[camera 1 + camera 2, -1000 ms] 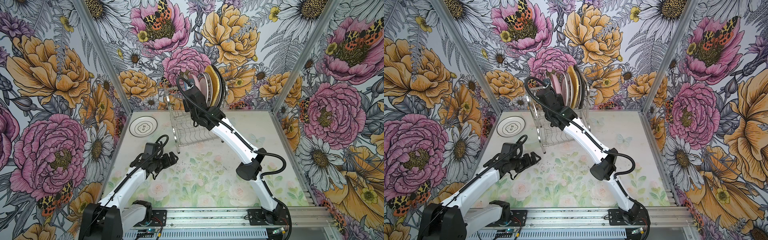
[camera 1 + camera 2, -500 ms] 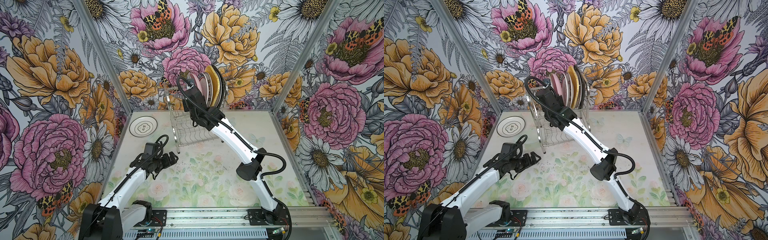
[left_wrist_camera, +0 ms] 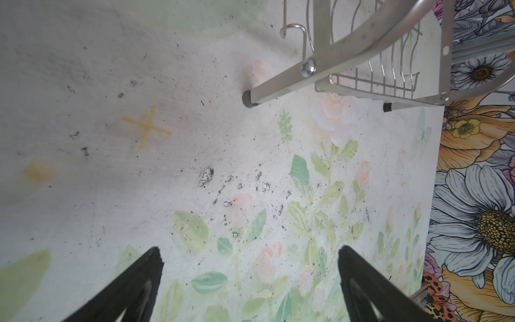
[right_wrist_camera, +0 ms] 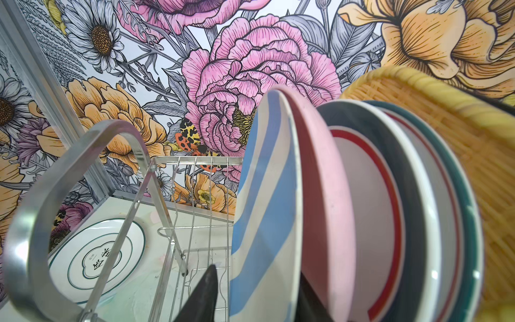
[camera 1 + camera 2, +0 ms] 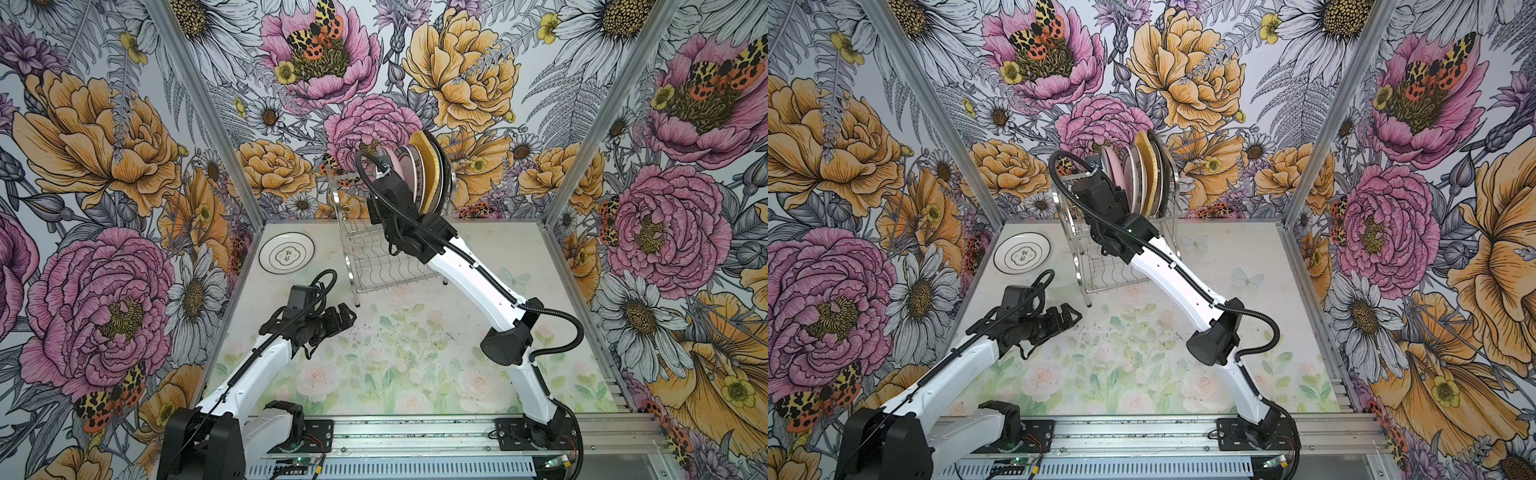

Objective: Load plates into a dish rack
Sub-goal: Place the plate on the dish rack.

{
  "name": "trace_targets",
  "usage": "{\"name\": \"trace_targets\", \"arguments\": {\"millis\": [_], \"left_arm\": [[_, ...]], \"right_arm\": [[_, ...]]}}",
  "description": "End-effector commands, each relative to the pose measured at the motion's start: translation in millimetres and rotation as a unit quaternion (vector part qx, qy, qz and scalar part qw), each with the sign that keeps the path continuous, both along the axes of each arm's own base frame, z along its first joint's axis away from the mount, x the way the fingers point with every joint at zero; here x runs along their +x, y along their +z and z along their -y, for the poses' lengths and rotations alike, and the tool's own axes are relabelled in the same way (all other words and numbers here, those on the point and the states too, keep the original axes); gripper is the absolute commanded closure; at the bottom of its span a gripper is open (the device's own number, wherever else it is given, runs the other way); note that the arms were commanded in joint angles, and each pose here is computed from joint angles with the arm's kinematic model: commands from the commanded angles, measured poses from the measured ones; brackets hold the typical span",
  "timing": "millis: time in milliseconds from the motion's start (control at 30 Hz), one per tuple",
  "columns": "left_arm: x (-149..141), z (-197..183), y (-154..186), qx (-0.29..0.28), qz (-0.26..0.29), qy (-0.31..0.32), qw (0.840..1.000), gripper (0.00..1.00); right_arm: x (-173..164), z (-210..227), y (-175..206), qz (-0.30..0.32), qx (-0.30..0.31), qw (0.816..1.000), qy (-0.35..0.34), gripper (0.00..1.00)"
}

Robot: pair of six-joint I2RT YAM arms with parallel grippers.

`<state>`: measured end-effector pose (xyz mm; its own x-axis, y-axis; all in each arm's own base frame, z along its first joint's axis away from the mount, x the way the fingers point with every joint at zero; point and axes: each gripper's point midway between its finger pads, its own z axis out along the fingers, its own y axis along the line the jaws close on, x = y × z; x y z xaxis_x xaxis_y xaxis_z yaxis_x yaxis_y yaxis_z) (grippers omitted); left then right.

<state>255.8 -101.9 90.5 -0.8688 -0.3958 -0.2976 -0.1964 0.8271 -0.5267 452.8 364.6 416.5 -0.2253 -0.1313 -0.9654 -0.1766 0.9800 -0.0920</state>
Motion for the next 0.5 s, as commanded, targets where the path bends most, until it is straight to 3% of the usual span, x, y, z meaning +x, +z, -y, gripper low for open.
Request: {"name": "trace_targets", "arguments": {"millis": [0,467], "left_arm": [[5.7,-3.3,7.9,0.001,0.02,0.006,1.0,0.01],[11.2,-10.0,16.9,0.003,0.029,0.012,1.0,0.01]], "right_arm": [[-19.6,11.3,37.1,0.026,0.024,0.999,0.001,0.58],[-65.0,15.1,47.4,0.019,0.021,0.999,0.02,0.46]]}}
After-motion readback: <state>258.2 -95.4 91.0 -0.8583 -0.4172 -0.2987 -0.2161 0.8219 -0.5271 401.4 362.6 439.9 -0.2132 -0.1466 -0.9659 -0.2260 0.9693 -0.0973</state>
